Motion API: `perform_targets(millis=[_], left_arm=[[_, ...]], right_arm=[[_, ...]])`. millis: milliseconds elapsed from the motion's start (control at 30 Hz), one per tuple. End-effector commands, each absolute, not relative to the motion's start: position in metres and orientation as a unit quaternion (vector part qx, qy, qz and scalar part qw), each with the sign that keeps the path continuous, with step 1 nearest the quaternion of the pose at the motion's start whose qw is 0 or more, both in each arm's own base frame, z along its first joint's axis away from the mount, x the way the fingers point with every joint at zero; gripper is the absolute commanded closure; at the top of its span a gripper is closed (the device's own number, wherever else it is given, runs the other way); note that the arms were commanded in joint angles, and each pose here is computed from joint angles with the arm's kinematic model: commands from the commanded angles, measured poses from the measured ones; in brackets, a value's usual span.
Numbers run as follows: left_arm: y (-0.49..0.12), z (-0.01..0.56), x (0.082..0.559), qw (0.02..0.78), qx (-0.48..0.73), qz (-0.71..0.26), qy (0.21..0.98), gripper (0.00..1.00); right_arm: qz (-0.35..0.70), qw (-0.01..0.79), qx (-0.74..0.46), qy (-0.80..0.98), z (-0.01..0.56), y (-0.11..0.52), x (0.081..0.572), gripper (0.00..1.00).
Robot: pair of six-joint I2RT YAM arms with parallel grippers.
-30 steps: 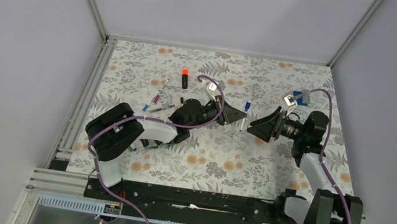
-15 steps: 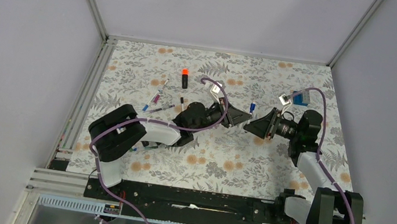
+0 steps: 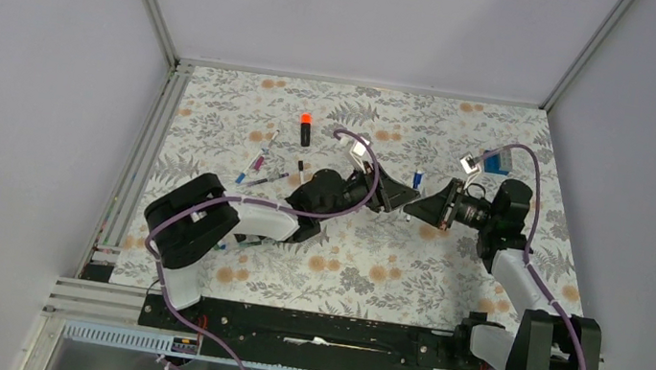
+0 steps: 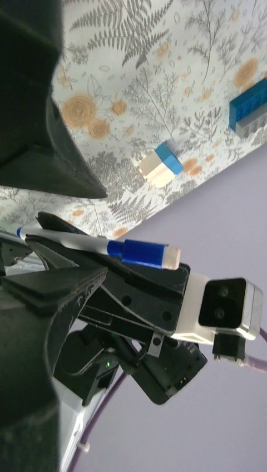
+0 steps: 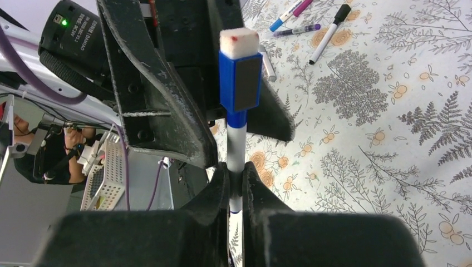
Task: Open the pen caps
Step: Open the pen cap from the pen.
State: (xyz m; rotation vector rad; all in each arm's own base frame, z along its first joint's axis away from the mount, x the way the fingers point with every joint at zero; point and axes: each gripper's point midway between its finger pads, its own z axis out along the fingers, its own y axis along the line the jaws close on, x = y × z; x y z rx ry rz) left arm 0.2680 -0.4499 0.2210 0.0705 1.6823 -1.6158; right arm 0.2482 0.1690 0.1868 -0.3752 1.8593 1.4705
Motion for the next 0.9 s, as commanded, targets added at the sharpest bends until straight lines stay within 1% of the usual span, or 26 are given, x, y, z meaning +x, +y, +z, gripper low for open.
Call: perform_targets(millis=[0, 67, 133, 167, 233, 333, 467, 700, 867], left_arm=[[-0.43, 0.274, 0.282, 0.464, 0.041, -0.62, 0.632, 0.4], [-0.419, 0.277, 0.286, 0.471, 0.05, -0.617, 0.628, 0.27], [-0.412, 0.279, 0.288, 0.467, 0.064, -0.622, 0.625, 0.17], [-0.41, 0.279, 0.287, 0.463, 0.075, -0.626, 0.623, 0.15], [-0.409, 0.278, 0.288, 0.453, 0.094, -0.63, 0.624, 0.14], [-0.414, 0.278, 0.287, 0.435, 0.118, -0.633, 0.63, 0.18], [-0.424, 0.283, 0.282, 0.42, 0.139, -0.645, 0.623, 0.25], [-0.44, 0.282, 0.278, 0.397, 0.152, -0.659, 0.621, 0.35], [-0.453, 0.27, 0.272, 0.375, 0.157, -0.661, 0.631, 0.41]], right_arm=[[0.569, 0.374, -0.227, 0.696, 0.201, 0.172, 0.241, 1.0], [0.573, 0.37, -0.24, 0.691, 0.201, 0.173, 0.237, 1.0], [0.579, 0.363, -0.249, 0.686, 0.202, 0.173, 0.232, 1.0], [0.58, 0.363, -0.253, 0.684, 0.202, 0.174, 0.231, 1.0], [0.582, 0.361, -0.256, 0.683, 0.202, 0.174, 0.229, 1.0], [0.586, 0.355, -0.257, 0.682, 0.2, 0.174, 0.228, 1.0], [0.592, 0.345, -0.253, 0.683, 0.199, 0.174, 0.228, 1.0], [0.594, 0.34, -0.249, 0.685, 0.197, 0.174, 0.229, 1.0], [0.594, 0.34, -0.249, 0.685, 0.197, 0.174, 0.229, 1.0]])
